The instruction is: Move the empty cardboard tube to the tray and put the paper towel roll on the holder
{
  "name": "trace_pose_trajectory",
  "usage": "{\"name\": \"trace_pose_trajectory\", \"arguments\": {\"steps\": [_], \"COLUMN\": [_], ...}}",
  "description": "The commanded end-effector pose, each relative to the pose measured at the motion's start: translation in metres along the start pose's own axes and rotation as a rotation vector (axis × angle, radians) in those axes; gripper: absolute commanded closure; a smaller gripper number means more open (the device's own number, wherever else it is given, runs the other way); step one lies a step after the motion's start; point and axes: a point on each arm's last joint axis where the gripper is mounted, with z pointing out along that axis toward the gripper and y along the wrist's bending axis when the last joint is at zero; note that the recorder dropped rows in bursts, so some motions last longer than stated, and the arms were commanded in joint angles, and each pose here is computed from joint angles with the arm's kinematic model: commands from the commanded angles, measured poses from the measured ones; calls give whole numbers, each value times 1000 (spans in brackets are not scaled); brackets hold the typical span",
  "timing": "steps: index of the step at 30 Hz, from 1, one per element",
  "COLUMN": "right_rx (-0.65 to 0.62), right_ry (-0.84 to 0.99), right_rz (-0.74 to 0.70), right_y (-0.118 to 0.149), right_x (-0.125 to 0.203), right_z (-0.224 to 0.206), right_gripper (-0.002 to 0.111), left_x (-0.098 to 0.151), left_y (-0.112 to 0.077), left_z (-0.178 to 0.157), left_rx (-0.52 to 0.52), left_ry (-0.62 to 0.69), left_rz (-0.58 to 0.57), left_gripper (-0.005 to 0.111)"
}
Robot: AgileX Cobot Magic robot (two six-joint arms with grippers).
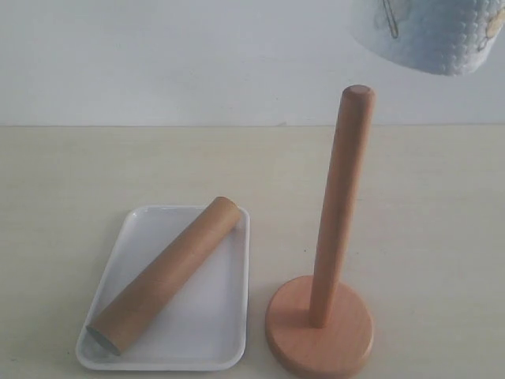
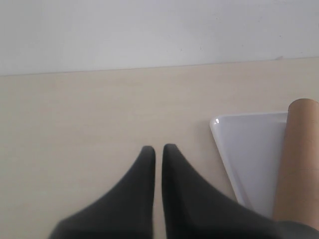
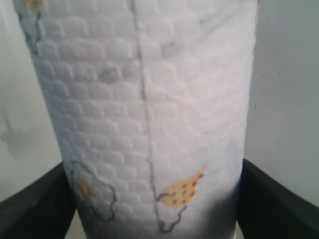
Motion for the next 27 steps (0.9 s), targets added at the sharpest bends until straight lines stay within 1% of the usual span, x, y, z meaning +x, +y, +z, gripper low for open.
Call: {"name": "trace_pose_trajectory", "arguments": {"steps": [1, 3, 5, 8, 12, 15, 19, 27], "right_rx": [12, 27, 6, -23, -48, -55, -43, -45], "right_ry": [0, 33, 53, 42, 26, 29, 39, 41], "right_rz": [-40, -32, -24, -7, -20, -27, -14, -38], "right_y": [-2, -7, -8, -6, 0, -1, -7, -8], "right_x": [0, 5, 9, 11, 12, 15, 18, 18], "right_z": [5, 13, 22, 35, 46, 53, 58, 59], "right_gripper": [109, 109, 109, 109, 109, 109, 109, 109], "left_x": [1, 1, 1, 1, 1, 1, 1, 1], "left_y": [0, 0, 0, 0, 0, 0, 0, 0], "left_z": [0, 0, 0, 0, 0, 0, 0, 0], "left_rx": [1, 1, 1, 1, 1, 1, 1, 1], "left_ry": [3, 3, 3, 3, 3, 3, 3, 3], "left_rz": [-17, -17, -17, -17, -17, -17, -17, -17], "left_gripper": [102, 102, 102, 102, 102, 102, 102, 102]}}
